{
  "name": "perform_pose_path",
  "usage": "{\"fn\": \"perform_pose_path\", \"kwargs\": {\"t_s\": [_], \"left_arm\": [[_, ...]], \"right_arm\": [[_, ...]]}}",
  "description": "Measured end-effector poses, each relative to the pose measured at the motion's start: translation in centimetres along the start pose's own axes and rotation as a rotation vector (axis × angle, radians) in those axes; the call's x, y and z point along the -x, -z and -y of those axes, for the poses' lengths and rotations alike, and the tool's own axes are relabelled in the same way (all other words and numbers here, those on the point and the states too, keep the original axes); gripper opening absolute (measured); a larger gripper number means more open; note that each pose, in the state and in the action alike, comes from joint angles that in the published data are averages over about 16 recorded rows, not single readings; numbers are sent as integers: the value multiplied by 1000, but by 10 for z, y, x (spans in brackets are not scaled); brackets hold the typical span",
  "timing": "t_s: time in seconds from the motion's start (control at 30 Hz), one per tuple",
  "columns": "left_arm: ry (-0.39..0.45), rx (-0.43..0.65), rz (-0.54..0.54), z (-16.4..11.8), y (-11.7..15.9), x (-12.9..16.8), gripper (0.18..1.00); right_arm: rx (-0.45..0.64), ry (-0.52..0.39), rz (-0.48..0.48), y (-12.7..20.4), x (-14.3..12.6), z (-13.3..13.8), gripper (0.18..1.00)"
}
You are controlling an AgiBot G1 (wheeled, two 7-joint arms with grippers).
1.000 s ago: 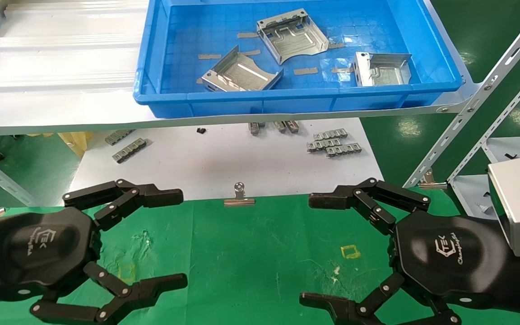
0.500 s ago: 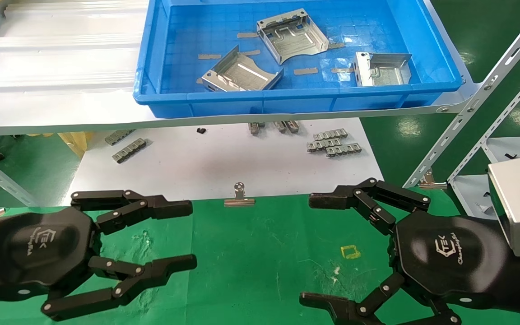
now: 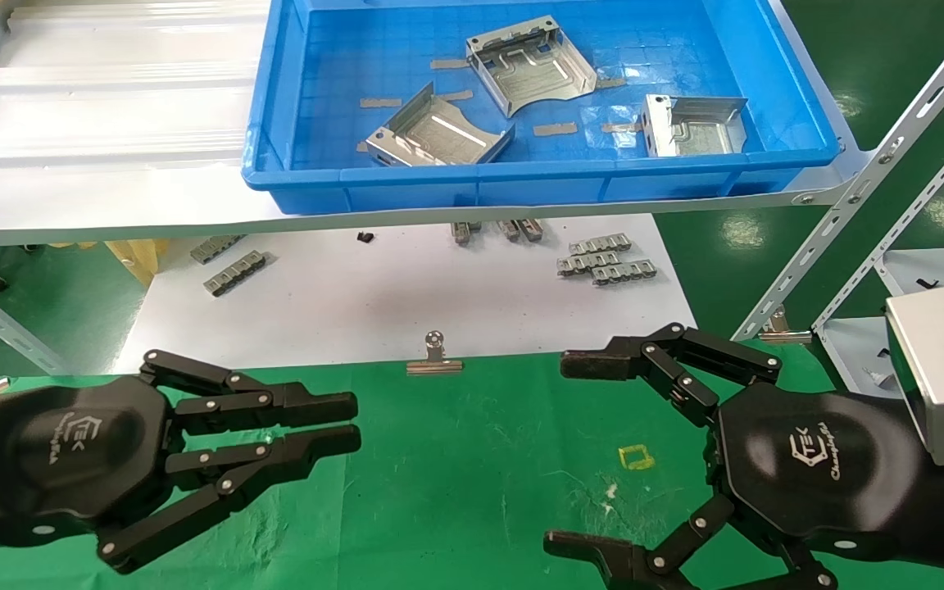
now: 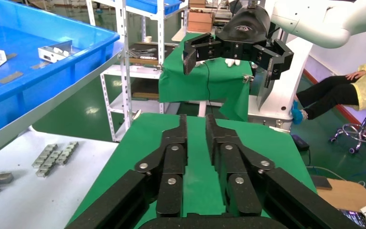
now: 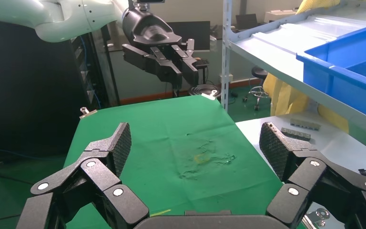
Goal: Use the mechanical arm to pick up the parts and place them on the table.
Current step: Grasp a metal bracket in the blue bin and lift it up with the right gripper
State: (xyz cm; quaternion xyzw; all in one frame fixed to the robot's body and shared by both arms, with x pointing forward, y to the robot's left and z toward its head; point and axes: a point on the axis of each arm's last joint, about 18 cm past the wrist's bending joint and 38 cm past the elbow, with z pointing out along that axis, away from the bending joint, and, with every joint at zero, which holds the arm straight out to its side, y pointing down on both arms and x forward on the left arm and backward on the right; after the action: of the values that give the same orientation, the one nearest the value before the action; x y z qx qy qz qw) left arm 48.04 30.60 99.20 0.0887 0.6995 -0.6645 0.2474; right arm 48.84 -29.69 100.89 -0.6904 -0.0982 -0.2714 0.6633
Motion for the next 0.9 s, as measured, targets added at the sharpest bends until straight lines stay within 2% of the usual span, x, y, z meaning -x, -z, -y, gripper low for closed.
{"fn": "perform_pose_path", "kwargs": {"t_s": [0.17,0.4,0.6,0.73,0.9], "left_arm": [[0,0,0,0,0,0,271],[0,0,0,0,0,0,212],[0,0,0,0,0,0,194],[0,0,0,0,0,0,191],[0,0,0,0,0,0,190]], "right_arm": [[-12,34,-112,-19,-40,12,1001],[-2,50,-346,-67,-129,33,1001],[77,36,-518,-121,-197,43,1001],[144,27,-601,-152,-226,44,1001],[220,18,-666,-177,-246,41,1000]]}}
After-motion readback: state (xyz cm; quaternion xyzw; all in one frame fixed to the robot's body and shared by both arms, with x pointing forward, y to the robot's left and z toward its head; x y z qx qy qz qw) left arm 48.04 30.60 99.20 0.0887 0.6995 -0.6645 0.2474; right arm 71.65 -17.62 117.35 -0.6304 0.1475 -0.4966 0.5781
